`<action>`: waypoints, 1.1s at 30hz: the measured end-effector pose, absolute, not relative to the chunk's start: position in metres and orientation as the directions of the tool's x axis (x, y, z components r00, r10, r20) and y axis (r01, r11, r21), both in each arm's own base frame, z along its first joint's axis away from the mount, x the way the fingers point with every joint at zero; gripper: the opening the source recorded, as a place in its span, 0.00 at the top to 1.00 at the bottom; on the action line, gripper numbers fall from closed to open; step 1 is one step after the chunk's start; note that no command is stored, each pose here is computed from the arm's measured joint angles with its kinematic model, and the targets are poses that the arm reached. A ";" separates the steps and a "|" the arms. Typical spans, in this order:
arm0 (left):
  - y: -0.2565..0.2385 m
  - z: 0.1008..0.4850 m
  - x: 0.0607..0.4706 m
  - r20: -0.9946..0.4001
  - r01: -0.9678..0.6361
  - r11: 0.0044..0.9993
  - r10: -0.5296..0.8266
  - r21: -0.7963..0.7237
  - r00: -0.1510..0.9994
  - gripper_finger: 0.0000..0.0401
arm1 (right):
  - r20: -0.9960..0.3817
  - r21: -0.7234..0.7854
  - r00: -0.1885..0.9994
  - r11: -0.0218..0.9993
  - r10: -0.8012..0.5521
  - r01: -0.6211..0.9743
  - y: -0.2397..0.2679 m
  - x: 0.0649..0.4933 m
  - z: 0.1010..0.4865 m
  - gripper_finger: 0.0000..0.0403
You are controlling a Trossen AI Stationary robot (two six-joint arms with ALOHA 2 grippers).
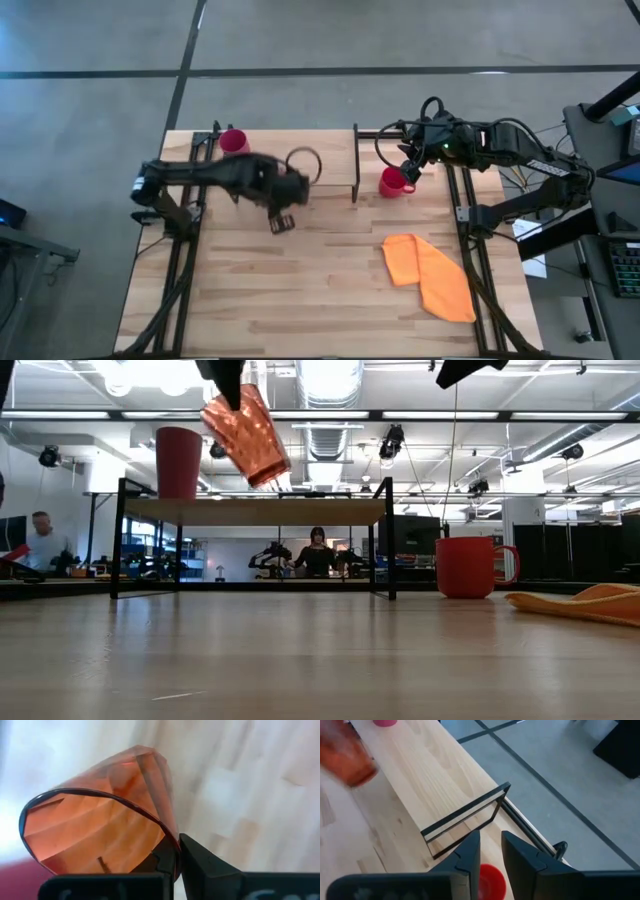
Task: Stack small to large cups/mugs on shelf
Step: Put the orange glass on the shelf
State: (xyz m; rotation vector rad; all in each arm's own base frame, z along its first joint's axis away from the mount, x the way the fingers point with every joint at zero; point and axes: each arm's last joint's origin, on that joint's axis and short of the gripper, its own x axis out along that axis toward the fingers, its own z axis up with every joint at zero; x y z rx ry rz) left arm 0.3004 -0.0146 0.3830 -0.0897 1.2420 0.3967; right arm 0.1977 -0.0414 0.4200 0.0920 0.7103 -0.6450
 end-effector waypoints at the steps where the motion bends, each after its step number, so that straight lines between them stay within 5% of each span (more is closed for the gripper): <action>1: -0.009 0.388 0.300 -0.925 -0.326 0.929 0.267 0.172 0.271 1.00 | -0.633 -0.133 0.574 0.804 -0.519 0.580 -0.041 0.198 0.420 0.82; 14: 0.034 0.391 0.295 -0.901 -0.037 0.921 0.388 0.388 0.195 1.00 | -0.632 -0.133 0.575 0.804 -0.520 0.580 -0.041 0.198 0.420 0.82; 33: 0.085 0.393 0.283 -0.942 -0.242 0.940 0.287 0.242 0.174 1.00 | -0.632 -0.133 0.575 0.804 -0.520 0.580 -0.041 0.198 0.420 0.82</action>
